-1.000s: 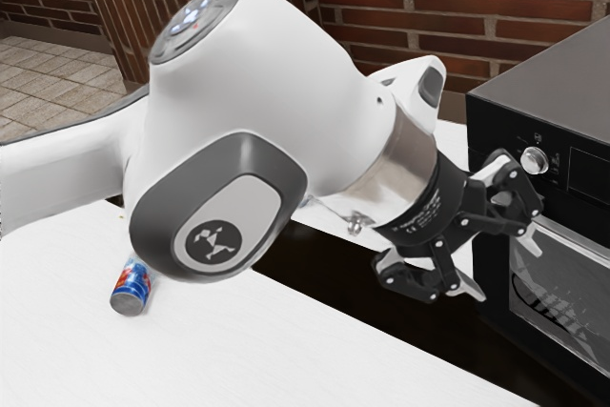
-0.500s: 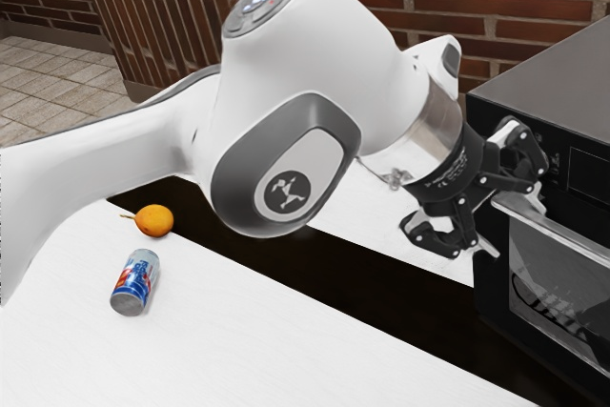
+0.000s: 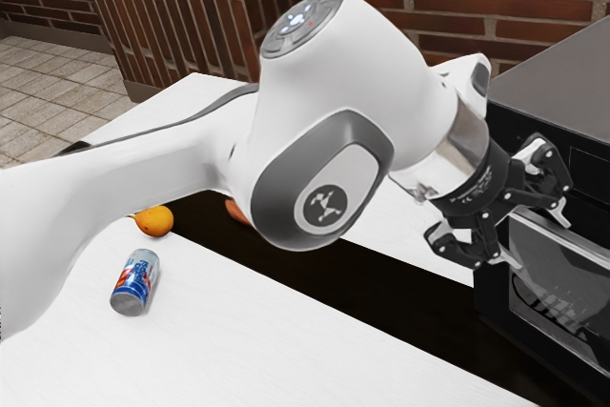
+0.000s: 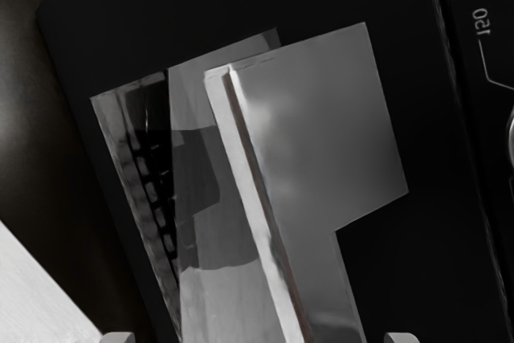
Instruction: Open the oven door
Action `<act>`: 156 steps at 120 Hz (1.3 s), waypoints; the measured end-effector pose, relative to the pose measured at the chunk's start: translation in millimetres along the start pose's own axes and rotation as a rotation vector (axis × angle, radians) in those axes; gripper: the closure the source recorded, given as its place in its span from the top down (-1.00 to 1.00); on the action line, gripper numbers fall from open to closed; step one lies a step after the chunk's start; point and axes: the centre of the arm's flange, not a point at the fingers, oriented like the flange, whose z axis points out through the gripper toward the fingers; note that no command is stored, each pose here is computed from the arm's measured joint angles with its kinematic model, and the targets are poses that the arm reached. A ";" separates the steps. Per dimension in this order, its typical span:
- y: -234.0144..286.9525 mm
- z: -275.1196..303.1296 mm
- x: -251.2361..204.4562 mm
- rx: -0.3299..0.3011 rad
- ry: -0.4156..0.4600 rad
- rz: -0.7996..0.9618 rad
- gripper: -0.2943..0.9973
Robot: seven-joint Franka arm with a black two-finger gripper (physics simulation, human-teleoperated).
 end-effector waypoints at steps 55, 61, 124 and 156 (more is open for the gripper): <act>-34.5 14.7 15.9 0.004 -0.078 -0.016 0.04; -45.5 10.8 12.8 0.004 -0.079 -0.002 0.04; -155.4 -223.0 222.2 0.116 0.255 -0.142 0.33; -219.3 -183.4 227.2 0.393 0.054 -0.225 0.49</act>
